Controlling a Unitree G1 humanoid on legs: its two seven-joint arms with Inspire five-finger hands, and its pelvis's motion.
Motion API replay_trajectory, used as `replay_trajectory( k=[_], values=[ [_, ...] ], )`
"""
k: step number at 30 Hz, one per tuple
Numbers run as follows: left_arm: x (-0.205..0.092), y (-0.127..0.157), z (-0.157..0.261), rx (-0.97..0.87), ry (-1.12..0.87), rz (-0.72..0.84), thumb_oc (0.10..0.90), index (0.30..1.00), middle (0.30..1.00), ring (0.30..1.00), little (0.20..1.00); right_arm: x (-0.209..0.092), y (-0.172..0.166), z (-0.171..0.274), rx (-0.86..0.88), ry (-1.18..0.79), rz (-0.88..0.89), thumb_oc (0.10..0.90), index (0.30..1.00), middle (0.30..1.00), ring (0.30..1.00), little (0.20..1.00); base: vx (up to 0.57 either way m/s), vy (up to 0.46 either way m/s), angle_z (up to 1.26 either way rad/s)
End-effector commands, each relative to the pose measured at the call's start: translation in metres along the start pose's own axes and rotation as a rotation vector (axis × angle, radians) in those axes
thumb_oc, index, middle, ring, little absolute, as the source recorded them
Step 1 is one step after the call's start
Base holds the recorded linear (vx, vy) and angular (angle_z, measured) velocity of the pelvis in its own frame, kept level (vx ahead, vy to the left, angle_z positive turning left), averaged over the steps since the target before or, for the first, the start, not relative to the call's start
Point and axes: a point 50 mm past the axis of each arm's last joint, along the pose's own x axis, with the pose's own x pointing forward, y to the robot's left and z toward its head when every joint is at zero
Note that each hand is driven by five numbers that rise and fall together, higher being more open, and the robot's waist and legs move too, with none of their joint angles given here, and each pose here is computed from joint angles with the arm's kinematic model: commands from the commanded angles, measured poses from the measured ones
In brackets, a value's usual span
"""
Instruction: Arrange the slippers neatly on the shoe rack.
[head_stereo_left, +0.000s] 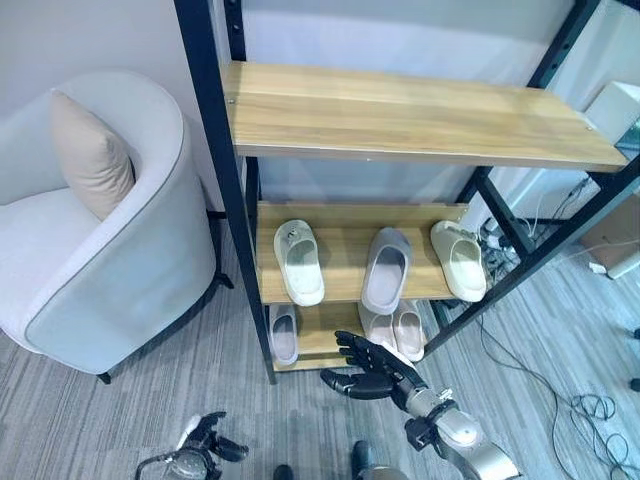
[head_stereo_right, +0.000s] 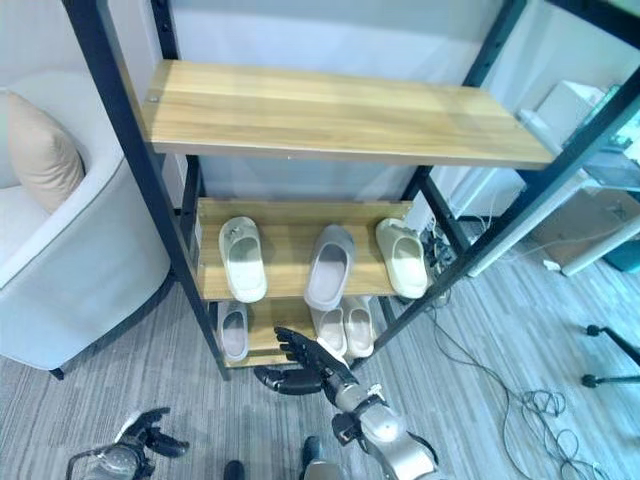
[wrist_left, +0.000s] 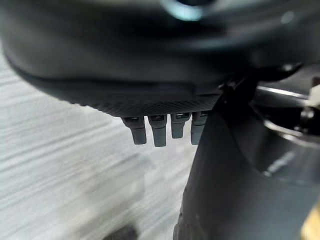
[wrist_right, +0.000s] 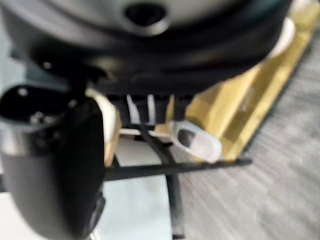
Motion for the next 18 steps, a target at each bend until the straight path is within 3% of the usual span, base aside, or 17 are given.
replay_trajectory(
  k=[1,9,18],
  values=[
    [-0.004,-0.009,-0.018,0.046,0.068,-0.034,0.8,0.9,0.9,0.9,0.9,-0.009,-0.029,0.072,-0.167,-0.358,-0.104,0.8,0.9,0.9,0.9,0.9,0.09,-0.031,-0.18],
    [-0.006,-0.032,-0.014,0.107,0.036,-0.09,0.8,0.9,0.9,0.9,0.9,-0.021,-0.079,0.08,-0.373,-0.349,-0.488,0.8,0.9,0.9,0.9,0.9,0.03,-0.036,0.05],
    [-0.003,-0.027,-0.001,0.115,-0.013,-0.05,0.8,0.9,0.9,0.9,0.9,-0.024,-0.127,0.087,-0.577,-0.28,-0.788,0.8,0.9,0.9,0.9,0.9,0.03,-0.018,0.12]
  ],
)
